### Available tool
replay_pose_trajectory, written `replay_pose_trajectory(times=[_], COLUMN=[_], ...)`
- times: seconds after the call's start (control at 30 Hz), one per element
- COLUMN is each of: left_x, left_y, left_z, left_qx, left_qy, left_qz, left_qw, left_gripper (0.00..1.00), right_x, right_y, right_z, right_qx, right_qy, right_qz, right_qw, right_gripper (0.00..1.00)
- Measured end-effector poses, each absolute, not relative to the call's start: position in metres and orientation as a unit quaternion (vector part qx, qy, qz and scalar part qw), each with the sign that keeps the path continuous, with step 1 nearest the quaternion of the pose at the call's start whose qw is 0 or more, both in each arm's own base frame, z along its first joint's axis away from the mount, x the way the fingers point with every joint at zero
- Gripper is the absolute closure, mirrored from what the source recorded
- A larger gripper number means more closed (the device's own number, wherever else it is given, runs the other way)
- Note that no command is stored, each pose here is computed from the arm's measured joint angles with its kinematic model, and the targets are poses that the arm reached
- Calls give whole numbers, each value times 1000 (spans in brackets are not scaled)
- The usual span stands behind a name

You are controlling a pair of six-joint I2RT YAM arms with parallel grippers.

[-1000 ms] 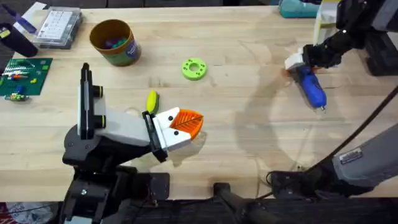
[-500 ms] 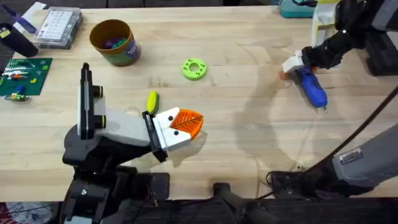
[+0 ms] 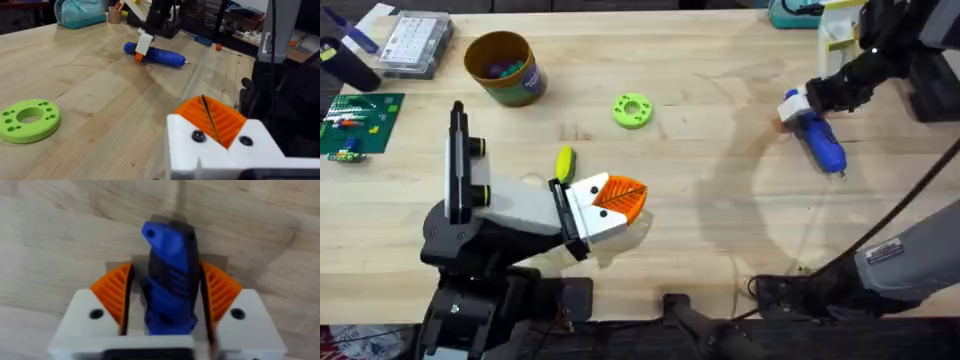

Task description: Pick up the gripper from the table and insert it into the empty holder that is missing its gripper. Then pick up a screw, insert it into the mounting hole, and use the screwdriver to tighten it. Finally, clean up the table by picking up the vegetable and placing it into the bucket.

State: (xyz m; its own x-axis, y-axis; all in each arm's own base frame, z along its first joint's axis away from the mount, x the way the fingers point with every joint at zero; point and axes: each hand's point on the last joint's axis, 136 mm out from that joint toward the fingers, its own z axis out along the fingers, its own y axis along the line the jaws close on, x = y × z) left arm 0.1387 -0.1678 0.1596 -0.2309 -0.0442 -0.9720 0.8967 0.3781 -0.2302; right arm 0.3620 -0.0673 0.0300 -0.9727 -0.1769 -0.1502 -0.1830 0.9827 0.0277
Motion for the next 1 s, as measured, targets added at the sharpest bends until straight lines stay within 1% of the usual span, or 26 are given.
replay_pose_trajectory(times=[0.03, 0.07, 0.17, 0.2, 0.23, 0.63, 0.77, 0.87, 1.0], left_x=[139, 139, 139, 139, 139, 139, 139, 139, 139], left_y=[-168, -168, -168, -168, -168, -168, -168, -168, -168], left_z=[160, 160, 160, 160, 160, 160, 160, 160, 160], left_qx=[331, 331, 331, 331, 331, 331, 331, 331, 331], left_qy=[644, 644, 644, 644, 644, 644, 644, 644, 644], left_qz=[-449, -449, -448, -448, -448, -448, -448, -448, -448], left_qw=[524, 524, 524, 524, 524, 525, 525, 525, 525], left_gripper=[994, 994, 994, 994, 994, 994, 994, 994, 994], right_x=[360, 359, 358, 357, 357, 356, 339, 332, 328], right_y=[-67, -68, -69, -70, -70, -67, -56, -49, -38], right_z=[30, 30, 30, 30, 30, 32, 38, 58, 108], right_qx=[-90, -90, -91, -90, -90, -91, -88, -87, -92], right_qy=[993, 993, 994, 994, 994, 993, 993, 992, 984], right_qz=[21, 20, 15, 13, 12, 23, 50, 60, 70], right_qw=[71, 69, 66, 64, 64, 67, 57, 75, 136], right_gripper=[317, 417, 840, 940, 974, 973, 973, 973, 973])
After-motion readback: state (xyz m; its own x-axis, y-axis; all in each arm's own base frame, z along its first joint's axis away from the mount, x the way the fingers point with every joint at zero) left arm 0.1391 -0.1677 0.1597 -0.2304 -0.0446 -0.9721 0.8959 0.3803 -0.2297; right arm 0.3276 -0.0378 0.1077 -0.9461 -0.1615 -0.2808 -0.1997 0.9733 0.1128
